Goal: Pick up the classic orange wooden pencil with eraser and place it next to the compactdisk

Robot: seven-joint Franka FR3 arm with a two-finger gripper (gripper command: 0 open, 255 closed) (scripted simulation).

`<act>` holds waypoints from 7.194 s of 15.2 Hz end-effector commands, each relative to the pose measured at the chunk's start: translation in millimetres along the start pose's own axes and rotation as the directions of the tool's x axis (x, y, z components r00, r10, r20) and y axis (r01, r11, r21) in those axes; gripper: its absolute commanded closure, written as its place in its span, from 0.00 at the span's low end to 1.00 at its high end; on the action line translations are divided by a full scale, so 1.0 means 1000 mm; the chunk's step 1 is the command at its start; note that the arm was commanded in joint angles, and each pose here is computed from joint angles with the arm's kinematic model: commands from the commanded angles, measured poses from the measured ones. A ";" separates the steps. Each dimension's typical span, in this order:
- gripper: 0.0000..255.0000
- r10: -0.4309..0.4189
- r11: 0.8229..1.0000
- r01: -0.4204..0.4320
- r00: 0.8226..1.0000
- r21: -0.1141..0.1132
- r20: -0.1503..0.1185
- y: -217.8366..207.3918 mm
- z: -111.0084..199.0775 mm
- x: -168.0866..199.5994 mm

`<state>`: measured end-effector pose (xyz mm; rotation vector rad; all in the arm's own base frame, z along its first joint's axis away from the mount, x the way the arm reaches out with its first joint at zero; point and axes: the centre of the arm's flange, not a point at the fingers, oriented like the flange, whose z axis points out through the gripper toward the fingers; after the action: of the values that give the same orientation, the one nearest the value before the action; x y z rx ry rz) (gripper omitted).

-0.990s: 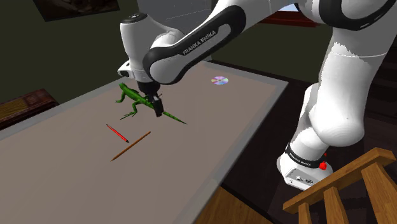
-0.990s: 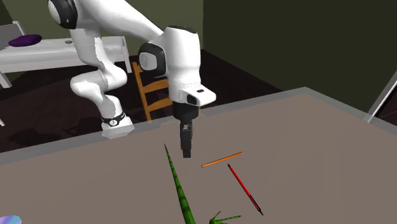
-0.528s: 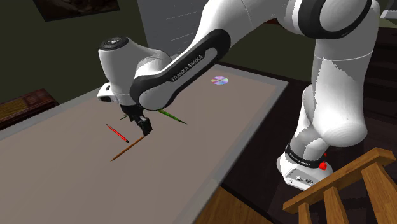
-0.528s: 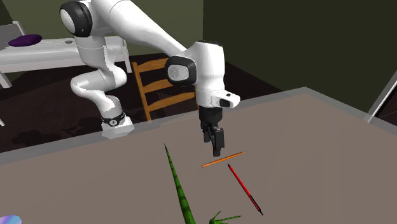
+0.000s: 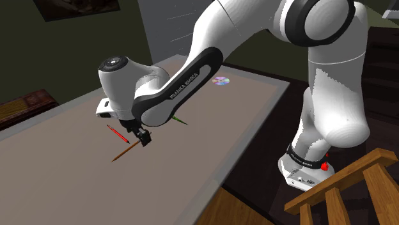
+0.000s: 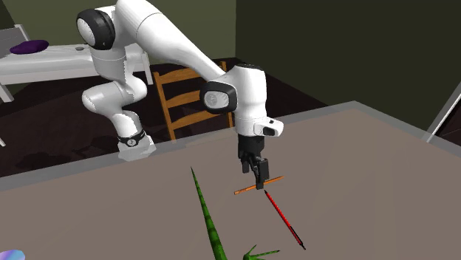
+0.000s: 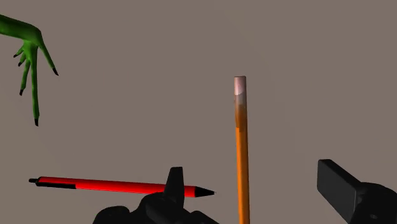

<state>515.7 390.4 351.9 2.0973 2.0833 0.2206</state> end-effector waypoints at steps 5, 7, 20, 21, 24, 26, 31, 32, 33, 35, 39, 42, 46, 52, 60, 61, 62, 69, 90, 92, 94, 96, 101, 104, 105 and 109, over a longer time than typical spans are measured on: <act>0.00 0.000 1.000 0.000 1.000 0.000 0.000 0.000 0.013 0.000; 0.00 0.000 1.000 0.000 1.000 0.000 0.000 0.000 0.013 0.000; 1.00 0.000 1.000 0.000 1.000 0.000 0.000 0.001 0.008 0.000; 1.00 0.000 1.000 0.000 1.000 0.000 0.000 0.003 0.003 0.000; 1.00 0.000 1.000 0.000 1.000 0.000 0.000 0.006 -0.012 0.000; 1.00 0.000 1.000 0.000 1.000 0.000 0.000 0.009 -0.023 0.000; 1.00 0.000 1.000 0.000 1.000 0.000 0.000 0.015 -0.048 -0.001; 1.00 0.000 1.000 0.000 1.000 0.000 0.000 0.016 -0.053 -0.001; 1.00 0.000 1.000 0.000 1.000 0.000 0.000 0.017 -0.059 -0.001; 1.00 0.000 1.000 0.000 1.000 0.000 0.000 0.014 -0.064 -0.014; 1.00 0.000 1.000 0.000 1.000 0.000 0.000 -0.003 -0.067 -0.064; 1.00 0.000 1.000 0.000 1.000 0.000 0.000 -0.016 -0.070 -0.101; 1.00 0.000 1.000 0.000 1.000 0.000 0.000 -0.033 -0.073 -0.151; 1.00 0.000 1.000 0.000 1.000 0.000 0.000 -0.059 -0.078 -0.226; 1.00 0.000 1.000 0.000 1.000 0.000 0.000 -0.093 -0.085 -0.325; 1.00 0.000 1.000 0.000 1.000 0.000 0.000 -0.097 -0.085 -0.338; 1.00 0.000 1.000 0.000 1.000 0.000 0.000 -0.101 -0.086 -0.350; 1.00 0.000 1.000 0.000 1.000 0.000 0.000 -0.131 -0.092 -0.438; 1.00 0.000 1.000 0.000 1.000 0.000 0.000 -0.193 -0.061 -0.590; 1.00 0.000 1.000 0.000 1.000 0.000 0.000 -0.195 -0.051 -0.590; 1.00 0.000 1.000 0.000 1.000 0.000 0.000 -0.198 -0.040 -0.590; 1.00 0.000 1.000 0.000 1.000 0.000 0.000 -0.199 -0.035 -0.590; 1.00 0.000 1.000 0.000 1.000 0.000 0.000 -0.199 -0.035 -0.590; 0.00 0.000 1.000 0.000 1.000 0.000 0.000 -0.199 -0.035 -0.590; 0.00 0.000 1.000 0.000 1.000 0.000 0.000 -0.199 -0.035 -0.590; 0.00 0.000 1.000 0.000 1.000 0.000 0.000 -0.199 -0.048 -0.590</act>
<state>306.6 -198.2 357.6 2.0959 2.0831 0.2219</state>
